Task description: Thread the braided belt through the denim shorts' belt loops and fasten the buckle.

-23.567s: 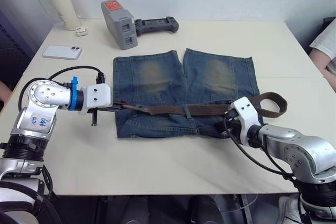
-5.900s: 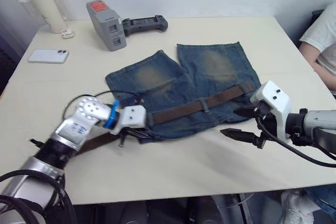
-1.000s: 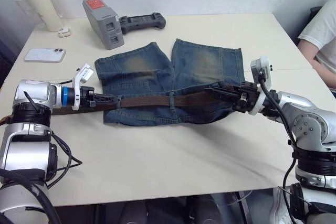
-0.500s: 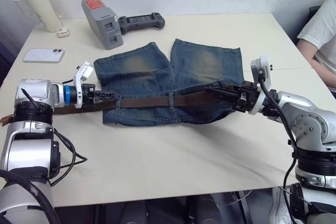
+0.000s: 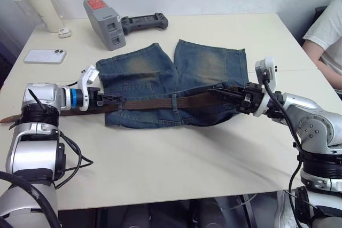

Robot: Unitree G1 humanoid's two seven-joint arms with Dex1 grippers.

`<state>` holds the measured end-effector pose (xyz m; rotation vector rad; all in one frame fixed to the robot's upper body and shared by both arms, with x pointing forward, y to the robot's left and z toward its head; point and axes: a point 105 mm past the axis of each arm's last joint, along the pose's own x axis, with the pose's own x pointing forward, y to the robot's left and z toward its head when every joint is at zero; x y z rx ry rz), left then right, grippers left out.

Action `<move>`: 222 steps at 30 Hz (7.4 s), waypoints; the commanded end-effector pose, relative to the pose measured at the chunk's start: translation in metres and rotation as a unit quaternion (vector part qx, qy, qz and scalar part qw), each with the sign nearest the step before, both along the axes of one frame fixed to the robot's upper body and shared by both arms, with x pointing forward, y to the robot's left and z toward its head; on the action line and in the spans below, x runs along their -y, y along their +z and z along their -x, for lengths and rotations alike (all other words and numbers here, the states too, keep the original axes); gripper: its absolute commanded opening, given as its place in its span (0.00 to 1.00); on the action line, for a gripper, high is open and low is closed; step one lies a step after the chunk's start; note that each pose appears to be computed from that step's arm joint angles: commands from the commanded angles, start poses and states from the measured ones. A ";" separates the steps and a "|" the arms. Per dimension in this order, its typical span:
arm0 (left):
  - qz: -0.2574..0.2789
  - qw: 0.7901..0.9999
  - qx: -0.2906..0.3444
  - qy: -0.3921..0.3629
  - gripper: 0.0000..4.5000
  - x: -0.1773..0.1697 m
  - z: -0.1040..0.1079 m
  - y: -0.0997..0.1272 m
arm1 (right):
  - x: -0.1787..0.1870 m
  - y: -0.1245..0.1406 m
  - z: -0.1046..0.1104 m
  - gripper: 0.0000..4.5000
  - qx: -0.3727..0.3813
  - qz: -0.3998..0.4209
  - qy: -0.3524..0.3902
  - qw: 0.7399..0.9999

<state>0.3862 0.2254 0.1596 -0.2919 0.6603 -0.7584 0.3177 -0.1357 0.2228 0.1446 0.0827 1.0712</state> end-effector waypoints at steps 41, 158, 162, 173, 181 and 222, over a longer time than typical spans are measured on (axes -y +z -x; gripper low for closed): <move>-0.114 0.853 0.359 -0.362 0.00 0.028 0.118 -0.004 | 0.024 -0.059 0.067 0.09 0.427 0.290 -0.016 0.856; -0.201 0.964 0.170 -0.026 0.01 0.060 -0.033 -0.023 | 0.020 -0.062 -0.124 0.00 0.094 0.384 -0.149 0.906; -0.214 0.957 0.193 0.023 0.01 0.045 -0.045 -0.015 | 0.015 -0.054 -0.139 0.00 0.111 0.385 -0.169 0.901; -0.194 0.958 0.209 0.003 0.01 0.058 -0.050 -0.006 | 0.016 -0.051 -0.148 0.00 0.123 0.373 -0.189 0.900; -0.151 0.950 0.272 -0.026 0.66 0.061 -0.041 0.037 | 0.015 0.004 -0.146 0.61 0.146 0.274 -0.181 0.933; 0.129 0.943 0.062 0.302 1.00 -0.080 0.243 -0.002 | -0.096 0.026 0.051 1.00 0.202 0.221 0.328 0.896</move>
